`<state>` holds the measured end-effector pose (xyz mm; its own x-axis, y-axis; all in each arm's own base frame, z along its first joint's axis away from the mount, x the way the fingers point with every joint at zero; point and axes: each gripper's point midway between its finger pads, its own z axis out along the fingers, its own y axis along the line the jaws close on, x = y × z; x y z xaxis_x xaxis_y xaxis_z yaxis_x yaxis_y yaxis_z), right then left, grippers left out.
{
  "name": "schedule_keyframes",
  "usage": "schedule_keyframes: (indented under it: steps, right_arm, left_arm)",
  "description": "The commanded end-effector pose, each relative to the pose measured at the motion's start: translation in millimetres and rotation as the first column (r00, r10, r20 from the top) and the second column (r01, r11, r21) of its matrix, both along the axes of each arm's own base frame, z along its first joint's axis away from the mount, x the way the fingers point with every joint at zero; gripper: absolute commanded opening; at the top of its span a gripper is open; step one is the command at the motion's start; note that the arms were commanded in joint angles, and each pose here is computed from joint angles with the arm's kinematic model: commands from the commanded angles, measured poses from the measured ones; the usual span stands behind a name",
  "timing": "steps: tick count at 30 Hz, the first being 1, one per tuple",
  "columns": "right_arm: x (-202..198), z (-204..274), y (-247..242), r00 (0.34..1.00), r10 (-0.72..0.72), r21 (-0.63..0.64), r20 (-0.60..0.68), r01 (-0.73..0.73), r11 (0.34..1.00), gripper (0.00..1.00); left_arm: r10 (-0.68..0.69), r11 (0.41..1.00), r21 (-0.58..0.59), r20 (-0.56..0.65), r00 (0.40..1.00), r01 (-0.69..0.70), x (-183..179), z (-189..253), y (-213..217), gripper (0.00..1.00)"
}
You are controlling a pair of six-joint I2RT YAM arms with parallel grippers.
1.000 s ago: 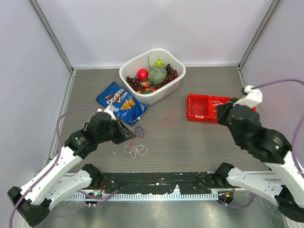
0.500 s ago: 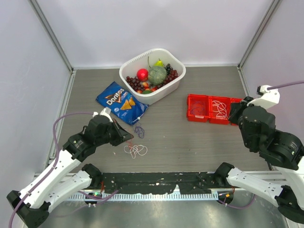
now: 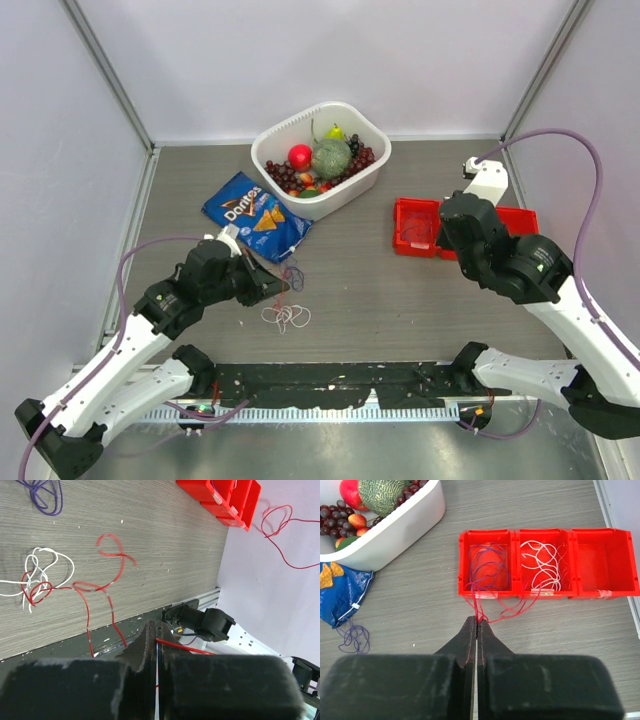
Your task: Untangle the cables
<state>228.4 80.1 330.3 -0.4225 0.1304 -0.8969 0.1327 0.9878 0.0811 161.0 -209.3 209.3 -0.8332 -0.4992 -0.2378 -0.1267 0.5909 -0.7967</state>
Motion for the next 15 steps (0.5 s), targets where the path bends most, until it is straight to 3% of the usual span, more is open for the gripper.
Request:
schedule_keyframes:
  steps: [1,15]
  right_arm:
    - [3.8,27.8,7.4,0.998,0.014,0.065,0.056,-0.018,0.998,0.01]
    - [18.5,39.6,20.3,0.998,0.034,0.102,0.049,-0.038,0.994,0.01]
  left_arm:
    - [-0.01,0.997,-0.079,0.062,0.998,0.015,3.8,29.9,-7.9,0.0]
    - [-0.08,0.99,-0.109,0.061,0.995,0.087,4.1,34.3,-23.0,0.0]
